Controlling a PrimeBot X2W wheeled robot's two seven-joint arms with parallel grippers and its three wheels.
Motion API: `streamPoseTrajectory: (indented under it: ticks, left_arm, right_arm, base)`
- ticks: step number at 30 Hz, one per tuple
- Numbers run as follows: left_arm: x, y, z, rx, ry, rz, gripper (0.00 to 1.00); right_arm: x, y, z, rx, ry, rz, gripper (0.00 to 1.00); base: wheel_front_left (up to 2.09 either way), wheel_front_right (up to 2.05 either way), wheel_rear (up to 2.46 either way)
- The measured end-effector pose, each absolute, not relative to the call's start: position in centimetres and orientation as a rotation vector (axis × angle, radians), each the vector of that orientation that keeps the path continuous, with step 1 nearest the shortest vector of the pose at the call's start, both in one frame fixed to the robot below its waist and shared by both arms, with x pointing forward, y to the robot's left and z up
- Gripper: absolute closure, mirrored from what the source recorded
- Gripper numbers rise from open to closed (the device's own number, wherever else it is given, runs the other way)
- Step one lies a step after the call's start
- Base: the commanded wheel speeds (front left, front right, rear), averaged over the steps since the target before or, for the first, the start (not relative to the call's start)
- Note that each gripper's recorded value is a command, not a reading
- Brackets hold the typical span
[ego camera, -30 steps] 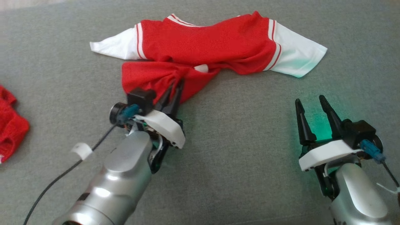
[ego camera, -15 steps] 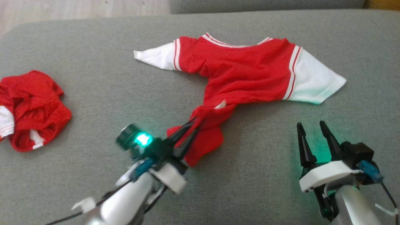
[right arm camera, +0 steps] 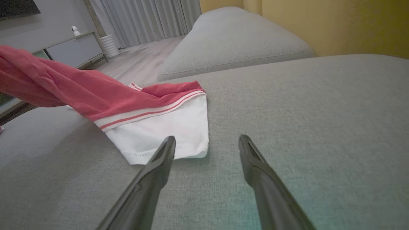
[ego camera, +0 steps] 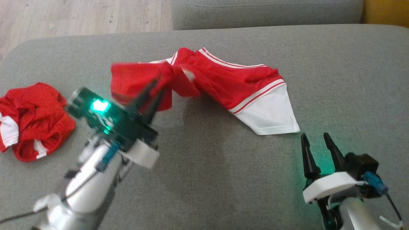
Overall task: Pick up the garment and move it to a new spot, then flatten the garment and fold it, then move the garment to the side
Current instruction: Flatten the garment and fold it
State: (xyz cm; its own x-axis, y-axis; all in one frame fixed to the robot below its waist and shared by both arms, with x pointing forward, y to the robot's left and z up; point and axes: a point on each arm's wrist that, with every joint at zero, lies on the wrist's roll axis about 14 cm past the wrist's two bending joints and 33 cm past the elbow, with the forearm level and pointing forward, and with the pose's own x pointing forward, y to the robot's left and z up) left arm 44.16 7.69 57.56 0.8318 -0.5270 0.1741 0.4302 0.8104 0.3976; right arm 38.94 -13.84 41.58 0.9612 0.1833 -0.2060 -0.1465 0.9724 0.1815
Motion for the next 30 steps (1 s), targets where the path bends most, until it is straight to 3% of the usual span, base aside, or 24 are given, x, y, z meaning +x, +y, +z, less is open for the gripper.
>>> streamPoseTrajectory:
  ticks: [3,4,5,6,7,8,11,24,30]
  left_arm:
    - [42.7,6.5,54.5,0.34,-0.204,-0.584,1.0]
    - [41.8,6.5,52.3,0.328,-0.142,-0.599,0.93]
    - [40.7,6.7,49.6,0.314,-0.062,-0.61,0.68]
    - [39.2,7.1,46.5,0.29,0.038,-0.611,0.14]
    - [37.6,7.7,43.7,0.257,0.136,-0.602,0.0]
    - [34.3,8.5,39.2,0.19,0.298,-0.576,0.0]
    - [32.2,9.0,37.1,0.099,0.389,-0.518,0.0]
    - [41.5,14.6,46.7,-0.047,0.074,-0.221,0.0]
    - [44.2,17.3,43.6,-0.088,0.19,-0.122,0.0]
  right_arm:
    - [38.3,-14.1,41.0,0.175,0.243,0.155,0.0]
    - [38.1,-14.1,40.7,0.177,0.252,0.153,0.0]
    - [38.0,-14.0,40.4,0.178,0.26,0.154,0.0]
    - [37.8,-13.9,40.2,0.179,0.267,0.155,0.0]
    - [37.7,-13.8,40.0,0.18,0.275,0.156,0.0]
    - [37.6,-13.6,39.6,0.182,0.289,0.161,0.0]
    - [37.8,-13.1,39.4,0.182,0.294,0.175,0.0]
    - [38.0,-11.8,38.8,0.179,0.315,0.216,0.0]
    - [38.2,-12.7,38.1,0.177,0.333,0.192,0.0]
  base:
    - [0.0,0.0,0.0]
    - [0.0,0.0,0.0]
    - [0.0,0.0,0.0]
    - [0.0,0.0,0.0]
    - [0.0,0.0,0.0]
    - [0.0,0.0,0.0]
    - [0.0,0.0,0.0]
    - [0.0,0.0,0.0]
    - [0.0,0.0,0.0]
